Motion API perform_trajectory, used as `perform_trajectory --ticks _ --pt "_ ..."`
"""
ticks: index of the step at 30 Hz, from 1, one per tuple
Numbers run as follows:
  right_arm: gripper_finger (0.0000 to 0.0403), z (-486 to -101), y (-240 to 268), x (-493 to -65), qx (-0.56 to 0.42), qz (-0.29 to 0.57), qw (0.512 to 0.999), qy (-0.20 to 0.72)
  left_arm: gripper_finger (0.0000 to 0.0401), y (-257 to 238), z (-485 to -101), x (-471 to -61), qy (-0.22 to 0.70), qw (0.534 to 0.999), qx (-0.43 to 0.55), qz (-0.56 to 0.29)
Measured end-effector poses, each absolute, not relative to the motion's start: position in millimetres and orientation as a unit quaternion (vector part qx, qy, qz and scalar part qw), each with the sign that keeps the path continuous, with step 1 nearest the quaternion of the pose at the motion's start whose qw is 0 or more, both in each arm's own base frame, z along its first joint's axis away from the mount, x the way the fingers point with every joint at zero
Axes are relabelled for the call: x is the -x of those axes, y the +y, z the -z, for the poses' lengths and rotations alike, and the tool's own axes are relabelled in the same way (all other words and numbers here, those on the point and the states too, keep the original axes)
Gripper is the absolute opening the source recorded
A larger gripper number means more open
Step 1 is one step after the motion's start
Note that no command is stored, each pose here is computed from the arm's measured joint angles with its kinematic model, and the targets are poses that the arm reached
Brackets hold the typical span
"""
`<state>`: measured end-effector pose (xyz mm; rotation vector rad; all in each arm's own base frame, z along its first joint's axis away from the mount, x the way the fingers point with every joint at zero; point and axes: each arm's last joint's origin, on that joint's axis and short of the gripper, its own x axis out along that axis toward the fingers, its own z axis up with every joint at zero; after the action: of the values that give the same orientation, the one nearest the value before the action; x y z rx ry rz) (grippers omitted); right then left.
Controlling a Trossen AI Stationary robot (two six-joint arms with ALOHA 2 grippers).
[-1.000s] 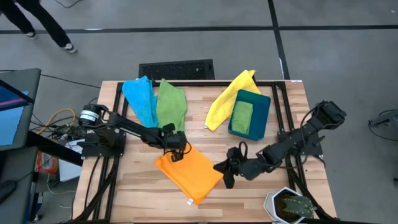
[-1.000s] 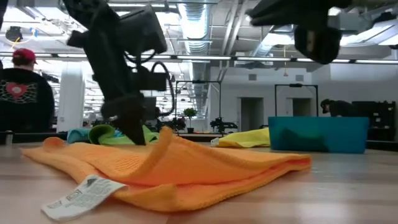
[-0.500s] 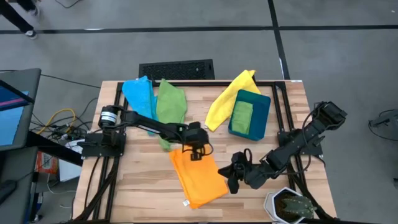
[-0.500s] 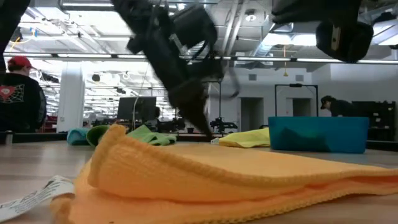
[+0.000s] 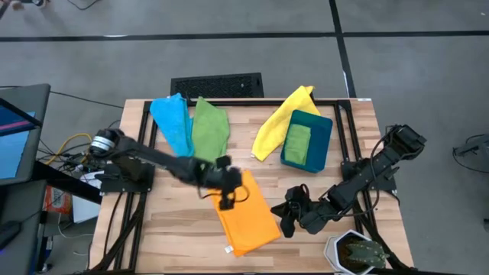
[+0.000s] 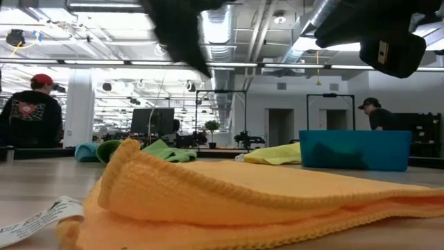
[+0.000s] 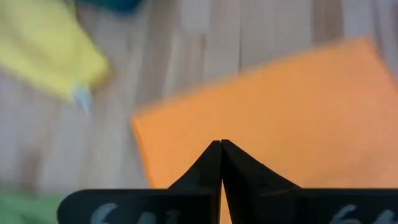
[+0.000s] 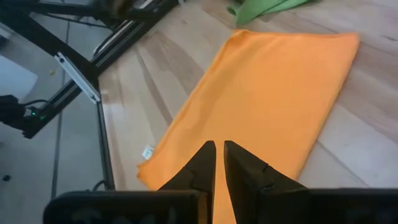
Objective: Fold microfiber towels
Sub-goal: Fold the orange microfiber cloth
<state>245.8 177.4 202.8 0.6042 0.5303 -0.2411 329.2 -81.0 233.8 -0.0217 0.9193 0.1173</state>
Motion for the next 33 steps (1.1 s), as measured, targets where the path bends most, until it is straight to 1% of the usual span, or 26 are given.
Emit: perform_trajectory --ticks 4,7,11,18,22,28,31,33 --pt "0.0058 -202.4 176.7 -245.5 -0.287 0.124 0.915 0.255 0.0000 -105.3 -189.3 -295.3 0.462 0.882 0.045 -0.080" --pt "0.0058 -202.1 176.5 -245.3 -0.286 0.124 0.915 0.256 0.0000 -109.5 -168.3 -279.5 0.469 0.873 0.073 -0.115" --pt "0.0058 -202.0 176.3 -245.4 -0.285 0.125 0.915 0.256 0.0000 -101.8 -151.1 -269.4 0.483 0.859 0.081 -0.148" --pt "0.0058 -201.9 174.2 -246.7 -0.286 0.129 0.914 0.256 0.0000 -77.3 -129.2 -261.7 0.497 0.848 0.082 -0.165" --pt "0.0058 -202.0 172.6 -247.9 -0.286 0.133 0.914 0.254 0.0000 -57.1 -127.3 -265.9 0.504 0.846 0.054 -0.162" --pt "0.0058 -201.9 164.3 -253.4 -0.290 0.148 0.912 0.249 0.0000 -21.7 -132.2 -280.7 0.483 0.862 0.040 -0.146" --pt "0.0058 -201.9 156.2 -258.5 -0.290 0.160 0.911 0.247 0.0000 -8.2 -144.3 -291.4 0.467 0.869 0.044 -0.159" --pt "0.0058 -201.8 152.7 -260.9 -0.270 0.155 0.916 0.253 0.0000 -6.3 -157.4 -295.2 0.458 0.874 0.048 -0.157"
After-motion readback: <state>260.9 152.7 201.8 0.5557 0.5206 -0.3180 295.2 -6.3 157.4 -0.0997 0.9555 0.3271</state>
